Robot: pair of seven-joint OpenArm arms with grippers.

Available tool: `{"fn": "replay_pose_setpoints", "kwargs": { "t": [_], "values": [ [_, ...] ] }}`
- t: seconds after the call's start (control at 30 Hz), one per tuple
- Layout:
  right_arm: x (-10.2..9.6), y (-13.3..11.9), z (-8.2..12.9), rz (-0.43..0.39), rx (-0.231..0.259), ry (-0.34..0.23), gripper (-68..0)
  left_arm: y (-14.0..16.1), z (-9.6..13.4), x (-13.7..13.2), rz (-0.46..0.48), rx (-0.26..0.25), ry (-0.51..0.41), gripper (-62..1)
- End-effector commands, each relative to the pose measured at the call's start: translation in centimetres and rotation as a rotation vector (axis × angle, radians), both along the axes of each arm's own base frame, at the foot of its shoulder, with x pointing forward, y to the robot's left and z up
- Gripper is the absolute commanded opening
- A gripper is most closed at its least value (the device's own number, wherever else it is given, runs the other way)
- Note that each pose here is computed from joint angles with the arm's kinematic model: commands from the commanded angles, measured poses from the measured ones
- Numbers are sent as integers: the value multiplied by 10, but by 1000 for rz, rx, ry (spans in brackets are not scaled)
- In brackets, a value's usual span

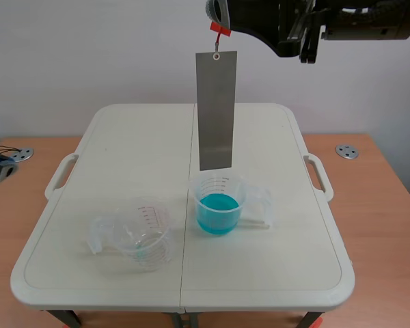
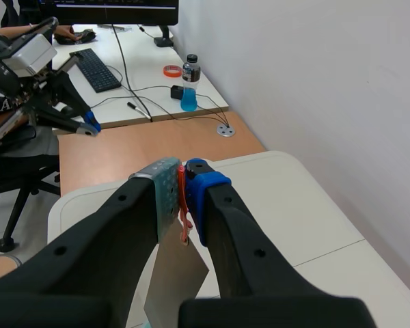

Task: Hold the metal plate by the orange handle, dip it into the blue solution, take it out and point at it, then put the plate back in the beaker on the left.
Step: 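Point at the plate with the left hand, then lower the plate into the blue solution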

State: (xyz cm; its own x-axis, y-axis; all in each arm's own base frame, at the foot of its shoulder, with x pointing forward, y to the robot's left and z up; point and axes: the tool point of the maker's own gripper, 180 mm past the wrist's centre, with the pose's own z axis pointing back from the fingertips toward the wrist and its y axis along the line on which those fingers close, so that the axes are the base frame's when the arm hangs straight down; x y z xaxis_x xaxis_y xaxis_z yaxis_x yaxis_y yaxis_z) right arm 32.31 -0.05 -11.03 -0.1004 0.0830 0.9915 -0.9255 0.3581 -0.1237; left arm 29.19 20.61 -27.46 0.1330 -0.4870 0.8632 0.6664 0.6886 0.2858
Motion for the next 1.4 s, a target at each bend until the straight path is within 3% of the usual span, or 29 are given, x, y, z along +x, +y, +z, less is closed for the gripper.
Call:
{"fn": "replay_pose_setpoints", "kwargs": {
  "t": [0.0,0.2,0.6,0.77,1.37],
  "values": [
    [1,-2,15,4,29,-30,-663,-10,5,8,-3,-44,-27,-582],
    [1,-2,15,4,30,-30,-663,-70,4,17,-127,-116,-45,-582],
    [1,-2,15,5,30,-30,-663,-154,7,29,-270,-154,-64,-582],
    [1,-2,14,4,28,-30,-663,-170,4,22,-333,-154,-34,-582],
    [1,-2,14,4,27,-29,-663,-190,2,24,-331,-162,-14,-582]
  ]
}}
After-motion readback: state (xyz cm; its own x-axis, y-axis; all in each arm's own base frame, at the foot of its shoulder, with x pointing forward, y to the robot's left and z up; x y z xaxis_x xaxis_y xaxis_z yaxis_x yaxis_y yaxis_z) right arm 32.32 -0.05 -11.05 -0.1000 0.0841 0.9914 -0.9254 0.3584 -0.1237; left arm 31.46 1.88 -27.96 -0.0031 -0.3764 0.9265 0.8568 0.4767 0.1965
